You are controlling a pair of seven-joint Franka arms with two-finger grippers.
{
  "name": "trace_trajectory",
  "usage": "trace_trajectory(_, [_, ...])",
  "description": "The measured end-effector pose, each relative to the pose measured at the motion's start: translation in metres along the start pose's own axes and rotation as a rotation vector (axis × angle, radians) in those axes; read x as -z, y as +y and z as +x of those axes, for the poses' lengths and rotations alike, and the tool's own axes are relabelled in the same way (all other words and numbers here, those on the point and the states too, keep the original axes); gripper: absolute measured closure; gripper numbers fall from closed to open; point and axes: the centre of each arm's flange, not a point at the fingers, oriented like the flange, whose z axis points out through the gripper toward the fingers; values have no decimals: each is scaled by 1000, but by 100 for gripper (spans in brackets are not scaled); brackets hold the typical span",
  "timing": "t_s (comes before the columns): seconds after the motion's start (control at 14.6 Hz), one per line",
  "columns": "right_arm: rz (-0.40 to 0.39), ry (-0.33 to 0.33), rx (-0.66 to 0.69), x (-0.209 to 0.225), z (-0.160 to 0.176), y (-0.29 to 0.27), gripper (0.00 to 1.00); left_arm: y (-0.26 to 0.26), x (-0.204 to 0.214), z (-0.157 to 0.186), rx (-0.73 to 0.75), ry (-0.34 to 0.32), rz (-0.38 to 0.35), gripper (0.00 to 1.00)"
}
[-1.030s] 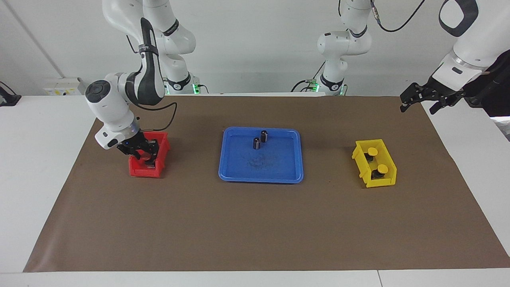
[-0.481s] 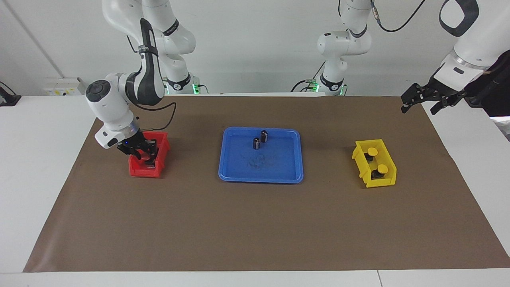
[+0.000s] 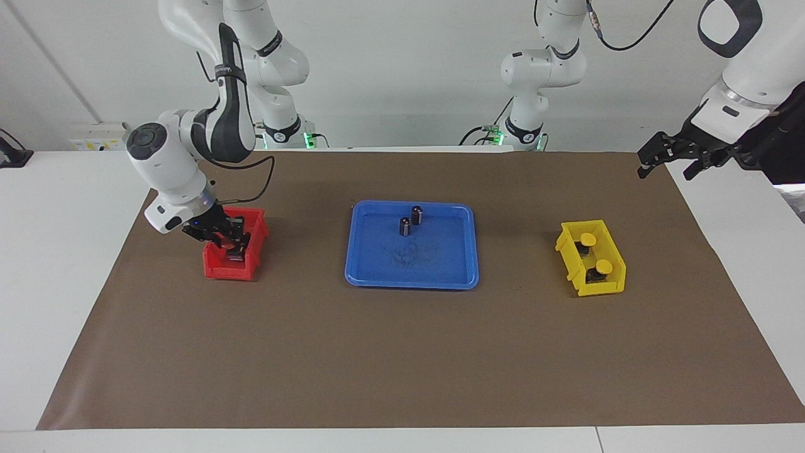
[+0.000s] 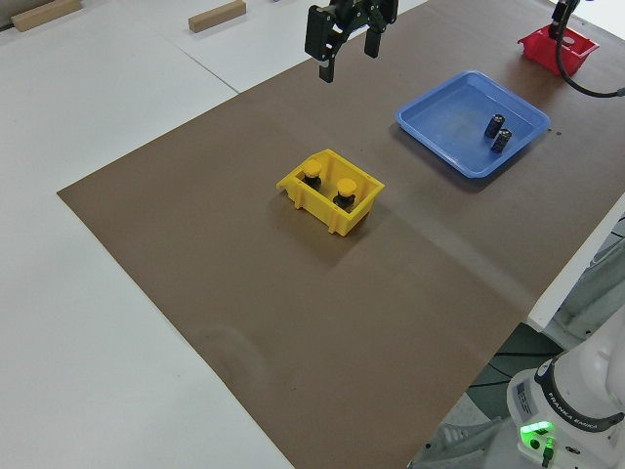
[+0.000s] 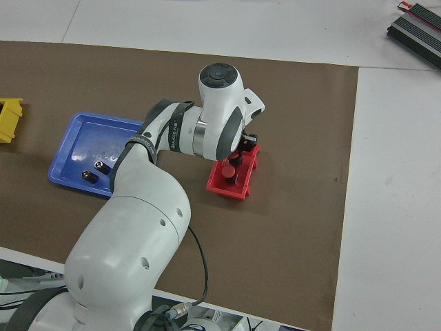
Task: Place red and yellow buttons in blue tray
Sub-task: 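Carry the red button to the blue tray while the left gripper reaches the yellow holder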
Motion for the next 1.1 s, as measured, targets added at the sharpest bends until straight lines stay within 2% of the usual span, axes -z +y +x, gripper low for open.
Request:
trace_trajectory(0.27, [5,-2,13,86,30,-29,59,0,0,0,17,2,0,0])
trace_trajectory(0.48, [2,35,-69,102,55,-129,59,0,0,0,24,4,1,0])
trace_trajectory(0.62, [15,78,-159,90,57,-221,59,0,1,1,25,6,1,0])
trace_trajectory(0.82, [27,92,-232,46,44,-327,59,-1,-8,4,26,38,5,0])
trace_trajectory(0.96, [24,88,-250,10,39,-370,59,-2,-31,5,27,87,10,0])
trace_trajectory(1.1, [11,75,-253,-23,35,-394,59,0,-61,3,28,95,9,2])
